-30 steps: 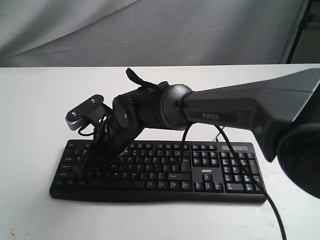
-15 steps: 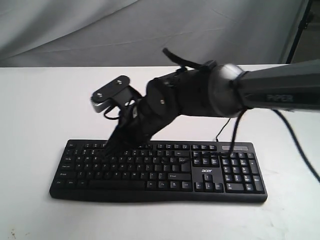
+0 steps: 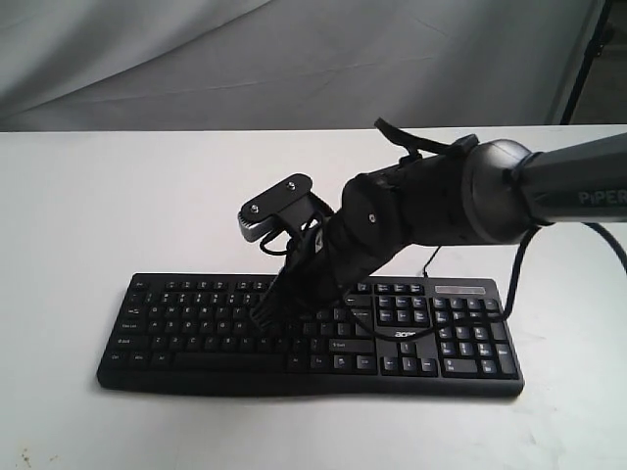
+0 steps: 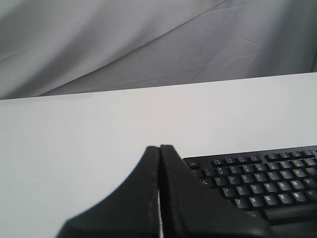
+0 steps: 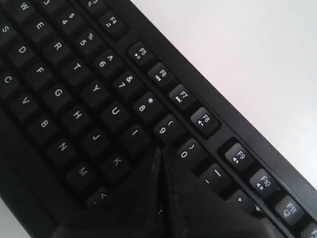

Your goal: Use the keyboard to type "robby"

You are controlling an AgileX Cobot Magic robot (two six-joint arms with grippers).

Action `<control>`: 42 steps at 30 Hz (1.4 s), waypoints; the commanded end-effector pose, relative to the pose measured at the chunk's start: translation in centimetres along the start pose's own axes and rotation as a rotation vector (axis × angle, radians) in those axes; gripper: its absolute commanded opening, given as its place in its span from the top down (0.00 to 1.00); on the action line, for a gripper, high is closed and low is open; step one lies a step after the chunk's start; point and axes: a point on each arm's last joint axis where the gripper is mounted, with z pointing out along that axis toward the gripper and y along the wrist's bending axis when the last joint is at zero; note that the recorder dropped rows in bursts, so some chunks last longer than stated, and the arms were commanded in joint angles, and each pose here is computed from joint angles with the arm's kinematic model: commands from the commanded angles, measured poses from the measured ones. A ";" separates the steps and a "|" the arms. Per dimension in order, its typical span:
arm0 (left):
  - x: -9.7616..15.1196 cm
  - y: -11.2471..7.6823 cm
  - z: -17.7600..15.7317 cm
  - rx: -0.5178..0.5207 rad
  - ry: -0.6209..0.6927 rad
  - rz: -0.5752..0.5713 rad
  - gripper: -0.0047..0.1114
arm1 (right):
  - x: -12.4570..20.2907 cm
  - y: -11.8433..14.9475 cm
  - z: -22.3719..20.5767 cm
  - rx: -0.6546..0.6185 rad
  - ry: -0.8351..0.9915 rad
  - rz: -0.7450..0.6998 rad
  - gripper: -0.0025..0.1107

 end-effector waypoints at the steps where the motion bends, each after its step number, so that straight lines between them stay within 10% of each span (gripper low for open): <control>1: 0.1 0.0 0.0 0.005 -0.007 0.003 0.96 | -0.2 -0.2 -0.1 0.006 -0.035 0.019 0.98; 19: 0.1 0.0 0.0 0.005 -0.007 0.003 0.96 | 0.1 0.0 0.6 0.001 -0.028 0.031 0.98; 30: 0.1 0.0 0.0 0.005 -0.007 0.003 0.96 | -3.3 6.4 -0.1 -0.102 -0.035 -0.095 0.98; 42: 0.1 0.0 0.0 0.005 -0.007 0.003 0.96 | -2.8 6.5 1.2 -0.099 -0.003 -0.105 0.98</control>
